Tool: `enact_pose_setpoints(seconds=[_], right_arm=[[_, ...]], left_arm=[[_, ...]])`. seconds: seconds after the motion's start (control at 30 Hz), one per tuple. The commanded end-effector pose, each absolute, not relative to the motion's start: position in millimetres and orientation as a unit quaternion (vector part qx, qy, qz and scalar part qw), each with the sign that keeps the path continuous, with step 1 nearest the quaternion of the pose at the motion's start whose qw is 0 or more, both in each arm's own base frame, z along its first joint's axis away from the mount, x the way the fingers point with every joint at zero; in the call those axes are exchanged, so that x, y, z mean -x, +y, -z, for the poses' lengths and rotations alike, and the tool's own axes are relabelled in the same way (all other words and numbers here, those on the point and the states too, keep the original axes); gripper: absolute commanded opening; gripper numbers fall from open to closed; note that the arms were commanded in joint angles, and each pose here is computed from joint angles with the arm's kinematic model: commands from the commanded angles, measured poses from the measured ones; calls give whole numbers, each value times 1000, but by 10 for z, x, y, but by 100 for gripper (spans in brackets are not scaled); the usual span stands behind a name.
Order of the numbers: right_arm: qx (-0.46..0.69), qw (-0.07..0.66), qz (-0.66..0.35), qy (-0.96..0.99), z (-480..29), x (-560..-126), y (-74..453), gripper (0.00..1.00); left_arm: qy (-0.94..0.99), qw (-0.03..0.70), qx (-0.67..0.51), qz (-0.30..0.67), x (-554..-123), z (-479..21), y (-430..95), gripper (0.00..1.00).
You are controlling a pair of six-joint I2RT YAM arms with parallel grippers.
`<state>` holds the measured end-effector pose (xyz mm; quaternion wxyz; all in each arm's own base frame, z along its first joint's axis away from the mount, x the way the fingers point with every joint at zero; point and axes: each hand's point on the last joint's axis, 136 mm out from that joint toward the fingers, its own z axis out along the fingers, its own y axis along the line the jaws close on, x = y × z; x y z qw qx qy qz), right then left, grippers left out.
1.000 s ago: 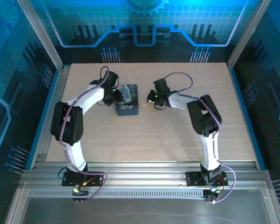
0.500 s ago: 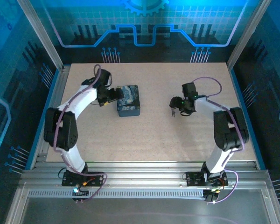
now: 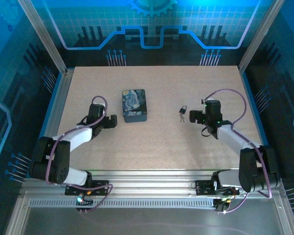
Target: Unlock the padlock with the key
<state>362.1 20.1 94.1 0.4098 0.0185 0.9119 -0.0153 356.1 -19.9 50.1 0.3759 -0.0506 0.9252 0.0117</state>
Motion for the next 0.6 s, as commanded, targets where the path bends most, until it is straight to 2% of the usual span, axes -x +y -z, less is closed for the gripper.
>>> enact_pose_setpoints(seconds=[0.0,0.1,0.17,0.23,0.57], right_arm=[[-30,501,37,864,-1101,-3818,-42,100],[-18,559,33,828,-1199,-3892,-37,100],[-7,552,19,834,-1066,-3960,7,100],[56,559,8,828,-940,-3978,259,100],[40,556,11,830,-944,-3961,199,100]], left_arm=[[850,522,40,-51,-4002,-1065,-50,99],[824,560,68,-43,-4035,-1096,94,99],[819,570,68,-16,-4020,-1029,101,99],[813,580,45,11,-3990,-988,9,99],[815,579,30,17,-3985,-952,-41,99]])
